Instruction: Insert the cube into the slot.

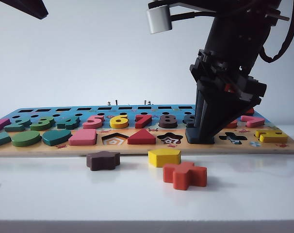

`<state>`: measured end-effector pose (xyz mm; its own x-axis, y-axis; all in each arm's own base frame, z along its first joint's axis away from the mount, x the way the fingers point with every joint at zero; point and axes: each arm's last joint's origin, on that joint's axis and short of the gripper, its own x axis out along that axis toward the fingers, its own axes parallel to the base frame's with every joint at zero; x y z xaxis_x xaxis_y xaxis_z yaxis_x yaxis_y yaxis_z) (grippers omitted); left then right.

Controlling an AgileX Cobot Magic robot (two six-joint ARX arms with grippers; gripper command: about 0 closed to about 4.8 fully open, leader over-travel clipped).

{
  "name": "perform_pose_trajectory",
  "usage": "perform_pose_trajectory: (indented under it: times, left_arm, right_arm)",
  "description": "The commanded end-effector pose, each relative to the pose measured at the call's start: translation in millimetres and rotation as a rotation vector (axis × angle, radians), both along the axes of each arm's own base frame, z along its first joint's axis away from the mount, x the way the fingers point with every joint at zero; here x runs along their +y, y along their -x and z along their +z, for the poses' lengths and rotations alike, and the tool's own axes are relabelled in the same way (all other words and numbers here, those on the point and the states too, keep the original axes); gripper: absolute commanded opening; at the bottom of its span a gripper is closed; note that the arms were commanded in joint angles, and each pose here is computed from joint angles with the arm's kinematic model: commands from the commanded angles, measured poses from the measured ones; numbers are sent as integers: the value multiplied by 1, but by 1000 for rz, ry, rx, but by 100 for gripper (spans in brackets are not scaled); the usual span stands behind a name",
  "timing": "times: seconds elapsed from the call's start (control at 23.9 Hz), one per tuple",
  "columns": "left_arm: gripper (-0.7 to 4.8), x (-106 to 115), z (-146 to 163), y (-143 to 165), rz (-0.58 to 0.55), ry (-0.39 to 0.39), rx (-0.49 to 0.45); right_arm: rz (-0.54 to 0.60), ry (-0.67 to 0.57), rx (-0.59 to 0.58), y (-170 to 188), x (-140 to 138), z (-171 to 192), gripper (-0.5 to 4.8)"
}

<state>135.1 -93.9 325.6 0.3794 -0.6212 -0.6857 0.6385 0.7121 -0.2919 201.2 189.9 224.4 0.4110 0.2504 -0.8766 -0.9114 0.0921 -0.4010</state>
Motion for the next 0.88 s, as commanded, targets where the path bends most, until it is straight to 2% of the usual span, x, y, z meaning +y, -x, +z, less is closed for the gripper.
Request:
perform_pose_trajectory:
  times: [0.04,0.42,0.71,0.8,0.88]
  left_arm:
    - [20,0,3,0,-4,12,-20]
    - [20,0,3,0,-4,12,-21]
    - [20,0,3,0,-6,9,-23]
    - [20,2,3,0,30,-25,-51]
    - [20,4,4,0,73,-55,-82]
  right_arm:
    - [-5,-14,-10,0,1,2,230]
    - [-27,-100,-82,4,-3,22,230]
    - [-219,-335,-121,11,-11,51,230]
    - [-298,-428,-118,13,-14,60,230]
    - [-330,-481,-128,15,-16,66,229]
